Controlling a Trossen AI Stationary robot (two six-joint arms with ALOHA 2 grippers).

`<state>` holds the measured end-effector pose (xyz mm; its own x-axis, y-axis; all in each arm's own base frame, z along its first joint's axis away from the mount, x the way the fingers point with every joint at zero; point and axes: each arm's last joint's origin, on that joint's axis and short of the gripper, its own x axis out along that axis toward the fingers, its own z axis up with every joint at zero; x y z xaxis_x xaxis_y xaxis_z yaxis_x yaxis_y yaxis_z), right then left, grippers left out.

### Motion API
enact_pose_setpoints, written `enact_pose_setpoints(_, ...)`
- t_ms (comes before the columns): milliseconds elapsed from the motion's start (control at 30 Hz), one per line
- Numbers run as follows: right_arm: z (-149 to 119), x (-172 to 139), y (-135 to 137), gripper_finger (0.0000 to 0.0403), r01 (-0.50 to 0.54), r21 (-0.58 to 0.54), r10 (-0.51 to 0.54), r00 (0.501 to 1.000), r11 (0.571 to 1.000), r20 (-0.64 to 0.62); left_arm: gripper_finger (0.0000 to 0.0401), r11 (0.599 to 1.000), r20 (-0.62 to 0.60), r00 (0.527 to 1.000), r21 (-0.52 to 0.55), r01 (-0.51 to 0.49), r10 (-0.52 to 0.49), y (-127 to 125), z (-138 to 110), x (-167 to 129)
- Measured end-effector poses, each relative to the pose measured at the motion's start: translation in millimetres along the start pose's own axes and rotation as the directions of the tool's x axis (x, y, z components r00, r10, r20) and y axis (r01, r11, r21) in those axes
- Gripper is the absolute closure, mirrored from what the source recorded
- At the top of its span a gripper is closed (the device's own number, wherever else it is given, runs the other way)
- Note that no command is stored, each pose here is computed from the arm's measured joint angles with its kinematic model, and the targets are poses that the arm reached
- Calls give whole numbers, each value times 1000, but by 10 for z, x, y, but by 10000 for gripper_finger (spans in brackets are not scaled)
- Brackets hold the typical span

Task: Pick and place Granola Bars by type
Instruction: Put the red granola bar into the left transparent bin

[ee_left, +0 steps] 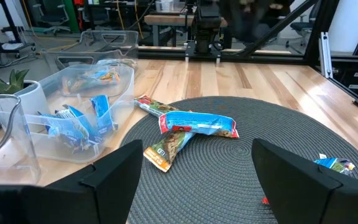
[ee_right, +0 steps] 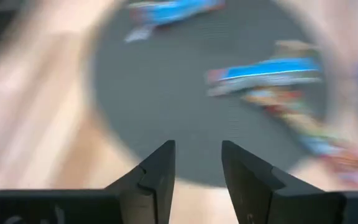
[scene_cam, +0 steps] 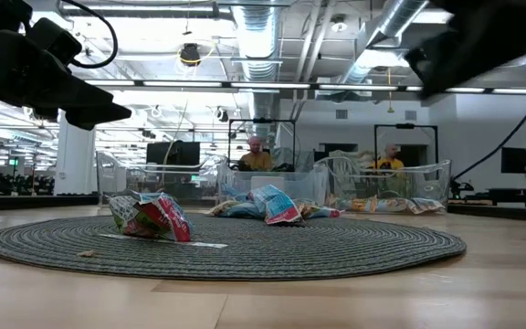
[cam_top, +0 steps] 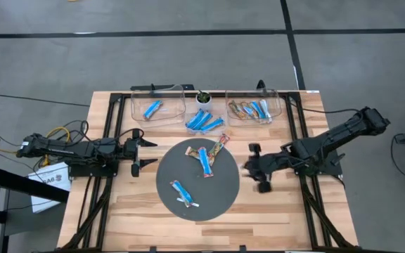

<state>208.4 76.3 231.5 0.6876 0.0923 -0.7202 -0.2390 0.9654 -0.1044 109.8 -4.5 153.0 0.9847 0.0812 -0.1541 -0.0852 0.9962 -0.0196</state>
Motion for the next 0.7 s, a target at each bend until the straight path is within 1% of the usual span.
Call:
enact_pose_setpoints(33, -94, 1, 22, 278, -75, -13, 75, 997, 997, 22, 107, 1000, 0, 1000, 0, 0, 0, 0, -1, 0)
enact_pose_setpoints(67, -166, 8, 41, 278, -150, -18, 151, 986, 989, 69, 107, 1000, -1, 1000, 0, 0, 0, 0, -1, 0)
enact_pose_setpoints(100, -238, 12, 55, 278, -203, -24, 204, 972, 979, 119, 107, 1000, 0, 1000, 0, 0, 0, 0, -1, 0)
enact_pose_setpoints(167, -416, 35, 72, 278, -249, -23, 249, 949, 968, 195, 107, 1000, 0, 1000, 0, 0, 0, 0, -1, 0)
enact_pose_setpoints(267, -686, 56, 102, 278, -264, -6, 256, 932, 965, 257, 107, 1000, 0, 1000, 0, 0, 0, 0, 0, 0)
enact_pose_setpoints(400, -927, 68, 122, 278, -280, -20, 270, 898, 960, 347, 107, 1000, 0, 1000, 0, 0, 0, 0, 1, 0)
enact_pose_setpoints(500, -1041, 66, 134, 278, -292, -34, 281, 875, 956, 393, 107, 1000, 0, 1000, 0, 0, 0, 0, 0, 0)
enact_pose_setpoints(700, -1180, 40, 126, 278, -288, -58, 283, 851, 956, 443, 107, 1000, 0, 1000, 0, 0, 0, 0, 0, 0)
